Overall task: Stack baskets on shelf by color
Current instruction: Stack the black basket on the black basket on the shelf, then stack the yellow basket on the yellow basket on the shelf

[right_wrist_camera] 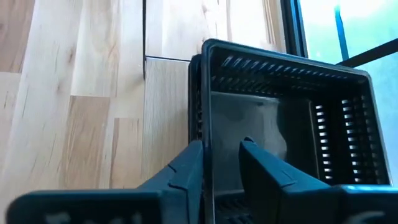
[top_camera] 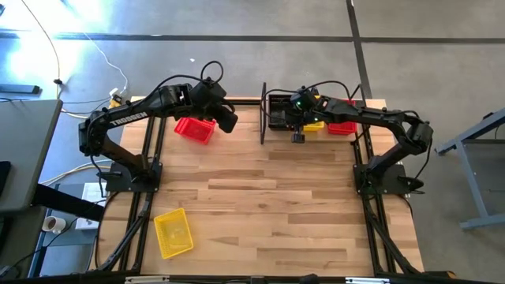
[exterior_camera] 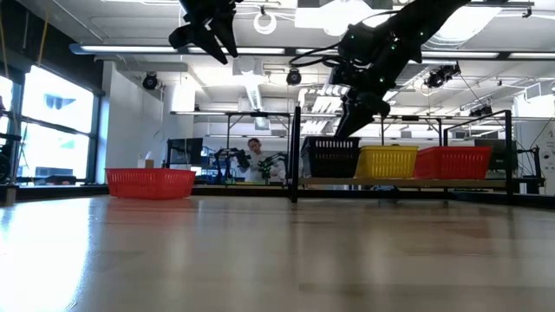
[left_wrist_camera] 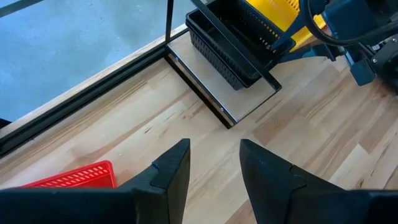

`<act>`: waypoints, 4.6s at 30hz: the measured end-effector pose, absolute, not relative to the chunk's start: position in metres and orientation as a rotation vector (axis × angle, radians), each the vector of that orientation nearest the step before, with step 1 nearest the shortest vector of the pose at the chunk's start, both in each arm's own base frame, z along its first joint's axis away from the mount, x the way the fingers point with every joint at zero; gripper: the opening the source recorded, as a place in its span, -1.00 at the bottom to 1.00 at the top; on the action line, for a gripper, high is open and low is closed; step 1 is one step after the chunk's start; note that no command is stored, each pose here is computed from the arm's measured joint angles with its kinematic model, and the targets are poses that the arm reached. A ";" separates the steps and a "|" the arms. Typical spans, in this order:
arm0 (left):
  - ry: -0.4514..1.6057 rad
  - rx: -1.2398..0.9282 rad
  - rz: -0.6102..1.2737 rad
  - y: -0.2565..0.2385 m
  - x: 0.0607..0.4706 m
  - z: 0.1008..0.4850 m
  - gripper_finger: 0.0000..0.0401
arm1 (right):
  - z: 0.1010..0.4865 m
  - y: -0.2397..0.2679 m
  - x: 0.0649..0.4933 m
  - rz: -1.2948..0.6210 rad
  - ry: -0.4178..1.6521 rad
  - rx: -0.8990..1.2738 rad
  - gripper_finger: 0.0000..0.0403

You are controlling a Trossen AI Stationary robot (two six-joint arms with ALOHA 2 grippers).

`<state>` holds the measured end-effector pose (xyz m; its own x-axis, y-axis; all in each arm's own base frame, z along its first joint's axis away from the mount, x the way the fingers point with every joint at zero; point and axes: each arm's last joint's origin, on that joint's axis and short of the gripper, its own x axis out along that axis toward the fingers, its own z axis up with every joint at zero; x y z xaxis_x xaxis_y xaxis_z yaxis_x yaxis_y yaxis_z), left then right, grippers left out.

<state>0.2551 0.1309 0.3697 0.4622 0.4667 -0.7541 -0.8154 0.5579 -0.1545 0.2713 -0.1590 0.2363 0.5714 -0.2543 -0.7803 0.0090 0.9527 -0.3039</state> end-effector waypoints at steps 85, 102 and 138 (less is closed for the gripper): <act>1.300 -1.142 1.166 -0.191 0.158 0.237 -0.36 | 0.289 0.056 0.254 -0.085 0.839 0.080 -0.46; 1.421 -1.067 1.359 -0.211 0.173 0.193 -0.36 | 0.288 0.055 0.252 -0.067 0.865 0.037 -0.46; 1.200 -1.256 1.422 -0.186 0.252 0.181 -0.99 | 0.290 0.059 0.255 0.098 0.843 -0.038 -0.47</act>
